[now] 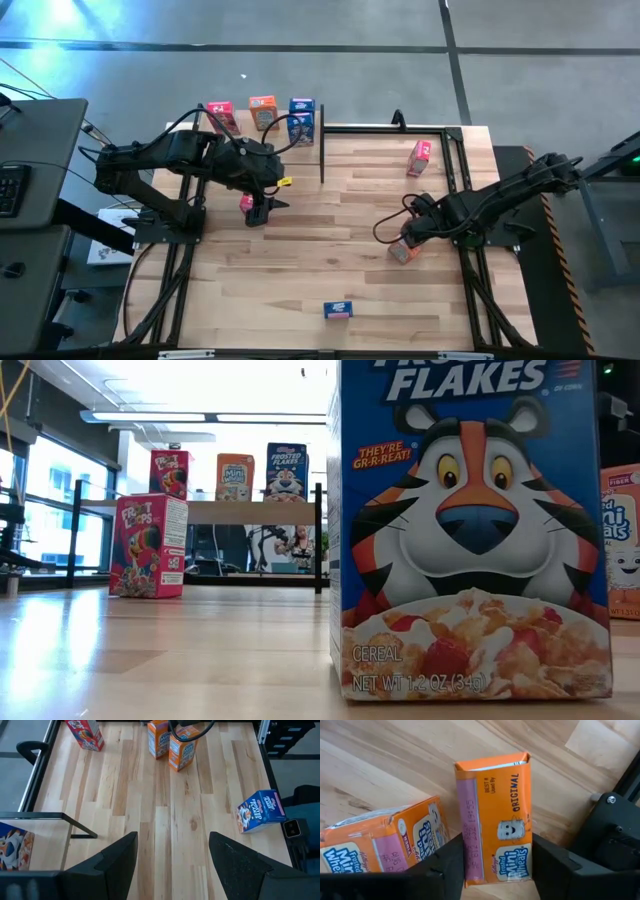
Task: Stack cereal on shelf
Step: Put the top orange cereal box on the the shelf aligned with the other orange cereal box
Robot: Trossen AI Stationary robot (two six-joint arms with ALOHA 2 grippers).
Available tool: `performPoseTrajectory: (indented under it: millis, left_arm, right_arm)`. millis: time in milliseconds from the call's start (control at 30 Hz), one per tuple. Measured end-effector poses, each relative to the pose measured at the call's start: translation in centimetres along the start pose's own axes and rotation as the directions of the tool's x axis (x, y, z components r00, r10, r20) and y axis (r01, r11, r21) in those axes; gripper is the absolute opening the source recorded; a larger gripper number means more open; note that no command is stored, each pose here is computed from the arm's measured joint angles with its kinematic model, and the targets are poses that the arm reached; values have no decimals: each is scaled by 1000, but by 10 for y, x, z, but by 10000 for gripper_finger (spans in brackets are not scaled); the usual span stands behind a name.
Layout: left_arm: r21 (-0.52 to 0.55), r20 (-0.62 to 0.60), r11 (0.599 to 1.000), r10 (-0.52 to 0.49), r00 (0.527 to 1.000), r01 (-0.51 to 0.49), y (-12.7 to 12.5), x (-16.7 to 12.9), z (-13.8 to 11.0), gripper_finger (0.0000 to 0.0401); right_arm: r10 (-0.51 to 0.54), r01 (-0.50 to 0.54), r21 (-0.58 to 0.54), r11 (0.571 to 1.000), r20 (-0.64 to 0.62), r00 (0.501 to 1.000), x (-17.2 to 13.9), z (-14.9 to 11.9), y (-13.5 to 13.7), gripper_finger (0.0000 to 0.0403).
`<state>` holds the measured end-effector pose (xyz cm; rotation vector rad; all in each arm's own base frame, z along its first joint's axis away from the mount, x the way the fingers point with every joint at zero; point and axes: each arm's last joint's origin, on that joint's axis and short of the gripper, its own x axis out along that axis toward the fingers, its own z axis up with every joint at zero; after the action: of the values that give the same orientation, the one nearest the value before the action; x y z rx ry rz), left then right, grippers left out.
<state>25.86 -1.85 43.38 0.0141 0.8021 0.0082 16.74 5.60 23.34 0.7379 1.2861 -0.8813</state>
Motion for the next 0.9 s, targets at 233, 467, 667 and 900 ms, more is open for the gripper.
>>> performPoseTrajectory:
  millis: [233,467,667,900]
  left_arm:
    - [-19,0,1000,2,1000,-2,0,0,0,237]
    - [-10,-6,988,155,988,-155,5,5,1,237]
    - [-5,-4,987,158,987,-158,7,4,1,237]
    - [12,-3,979,204,979,-204,8,4,1,237]
  right_arm:
    - [-1,1,-12,1000,4,1000,0,0,0,156]
    - [-1,1,-16,1000,0,1000,0,0,0,152]
    - [14,-13,-17,1000,27,1000,-20,4,2,152]
    - [-14,16,-20,1000,74,997,-41,8,-1,152]
